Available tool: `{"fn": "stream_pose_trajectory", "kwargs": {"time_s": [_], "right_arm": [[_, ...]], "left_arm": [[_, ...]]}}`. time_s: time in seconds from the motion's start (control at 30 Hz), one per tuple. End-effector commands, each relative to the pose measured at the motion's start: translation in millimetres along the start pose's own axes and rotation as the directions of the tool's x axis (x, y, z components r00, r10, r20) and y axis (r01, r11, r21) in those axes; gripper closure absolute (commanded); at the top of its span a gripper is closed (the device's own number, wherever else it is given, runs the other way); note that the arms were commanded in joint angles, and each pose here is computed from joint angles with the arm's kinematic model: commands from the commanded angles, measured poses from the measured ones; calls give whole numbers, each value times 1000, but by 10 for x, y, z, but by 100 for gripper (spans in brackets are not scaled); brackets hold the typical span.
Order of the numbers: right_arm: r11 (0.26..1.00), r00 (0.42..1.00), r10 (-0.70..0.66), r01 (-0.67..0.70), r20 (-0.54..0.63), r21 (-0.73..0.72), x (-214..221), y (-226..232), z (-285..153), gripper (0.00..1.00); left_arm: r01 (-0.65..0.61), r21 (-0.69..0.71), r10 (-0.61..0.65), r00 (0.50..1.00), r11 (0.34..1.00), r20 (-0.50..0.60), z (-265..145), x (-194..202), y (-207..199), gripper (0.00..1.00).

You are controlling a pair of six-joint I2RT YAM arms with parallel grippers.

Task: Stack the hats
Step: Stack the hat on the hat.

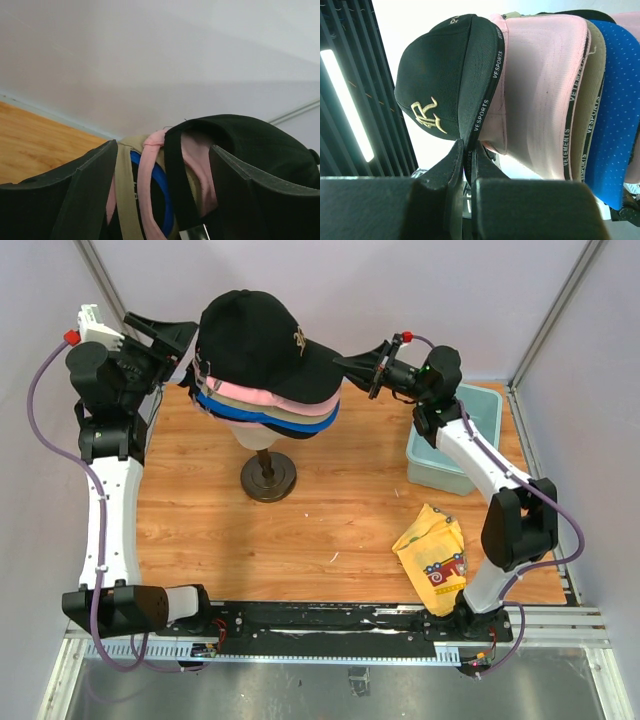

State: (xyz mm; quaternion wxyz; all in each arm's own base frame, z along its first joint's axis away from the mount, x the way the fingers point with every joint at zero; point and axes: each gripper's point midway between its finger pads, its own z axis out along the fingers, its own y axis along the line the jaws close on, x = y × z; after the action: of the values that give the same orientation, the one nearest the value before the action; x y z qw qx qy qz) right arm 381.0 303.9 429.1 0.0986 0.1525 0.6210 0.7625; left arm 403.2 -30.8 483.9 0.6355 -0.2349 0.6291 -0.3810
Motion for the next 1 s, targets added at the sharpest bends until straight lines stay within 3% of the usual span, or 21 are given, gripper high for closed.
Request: {"fn": "stream_pose_trajectory", "kwargs": {"time_s": [0.0,0.67,0.83,0.97], "right_arm": [[998,998,-9,13,-57,60,43,-221,59,99],[998,997,-18,22,-76,51,-61,-194,239,99],[999,996,-19,23,-82,48,-70,-183,274,99],[999,996,-20,24,-84,48,-83,-188,295,99]], "left_arm": [[-19,73,18,1000,997,19,-127,-78,-204,22],[-6,53,9,999,999,-51,-175,94,-51,33],[-2,64,6,998,998,-55,-175,88,-83,43],[4,73,1,997,997,-76,-163,131,-77,62]]}}
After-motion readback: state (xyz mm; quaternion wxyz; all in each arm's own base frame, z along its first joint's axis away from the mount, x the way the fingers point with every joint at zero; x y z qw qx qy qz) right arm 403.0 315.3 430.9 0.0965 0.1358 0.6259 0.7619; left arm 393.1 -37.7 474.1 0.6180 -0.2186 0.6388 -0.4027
